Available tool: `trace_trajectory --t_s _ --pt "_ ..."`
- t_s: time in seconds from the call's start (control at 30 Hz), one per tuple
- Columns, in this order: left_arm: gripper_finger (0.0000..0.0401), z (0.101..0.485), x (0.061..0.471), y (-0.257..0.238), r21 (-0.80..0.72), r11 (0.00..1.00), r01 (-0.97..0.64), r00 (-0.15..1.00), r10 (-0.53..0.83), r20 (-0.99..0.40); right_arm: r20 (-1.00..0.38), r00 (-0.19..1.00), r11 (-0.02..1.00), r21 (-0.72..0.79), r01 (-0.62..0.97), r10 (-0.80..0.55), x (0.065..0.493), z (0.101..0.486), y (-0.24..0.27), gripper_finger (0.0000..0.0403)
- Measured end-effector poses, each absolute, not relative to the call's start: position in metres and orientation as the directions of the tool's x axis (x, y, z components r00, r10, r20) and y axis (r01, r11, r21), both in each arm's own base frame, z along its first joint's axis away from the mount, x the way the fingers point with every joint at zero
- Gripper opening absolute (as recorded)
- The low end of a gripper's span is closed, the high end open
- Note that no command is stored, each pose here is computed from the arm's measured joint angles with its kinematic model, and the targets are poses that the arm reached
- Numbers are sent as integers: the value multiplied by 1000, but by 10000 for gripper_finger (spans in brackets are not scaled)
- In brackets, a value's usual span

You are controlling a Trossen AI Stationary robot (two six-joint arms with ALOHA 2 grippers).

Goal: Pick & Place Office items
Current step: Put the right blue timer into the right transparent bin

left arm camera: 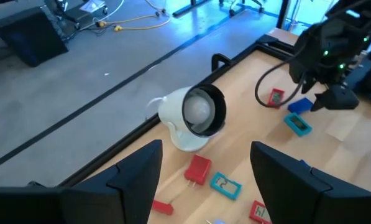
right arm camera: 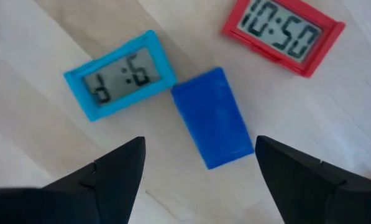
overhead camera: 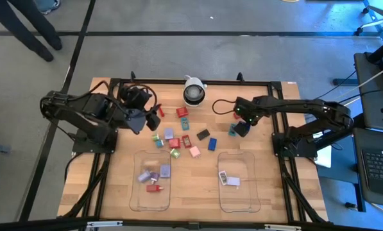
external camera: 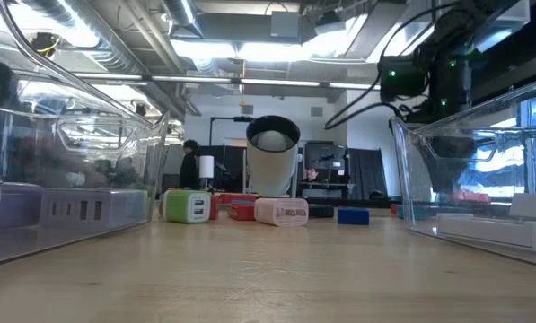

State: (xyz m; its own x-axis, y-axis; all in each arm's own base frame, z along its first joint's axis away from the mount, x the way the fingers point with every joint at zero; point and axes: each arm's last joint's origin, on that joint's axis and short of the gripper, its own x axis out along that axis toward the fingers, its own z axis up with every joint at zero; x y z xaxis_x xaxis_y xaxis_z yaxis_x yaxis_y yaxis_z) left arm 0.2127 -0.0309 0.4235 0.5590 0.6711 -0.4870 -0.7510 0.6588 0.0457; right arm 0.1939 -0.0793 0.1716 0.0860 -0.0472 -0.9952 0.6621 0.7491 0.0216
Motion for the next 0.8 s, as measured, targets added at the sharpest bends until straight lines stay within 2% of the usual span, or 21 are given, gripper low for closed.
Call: trace_trajectory --t_s 0.17,0.47,0.6,0.8 --pt "240 424 214 -24 43 635 -771 539 688 -486 -997 57 765 2 644 -45 199 157 -91 306" --pt "239 423 214 -22 50 636 -770 535 686 -494 -998 -63 756 -18 655 31 203 131 -98 298" --pt "239 423 214 -22 54 638 -768 535 685 -494 -997 -64 745 -16 667 35 203 130 -98 267" --pt "239 423 214 -22 46 639 -768 537 681 -498 -999 -42 732 -12 681 22 203 133 -97 200"
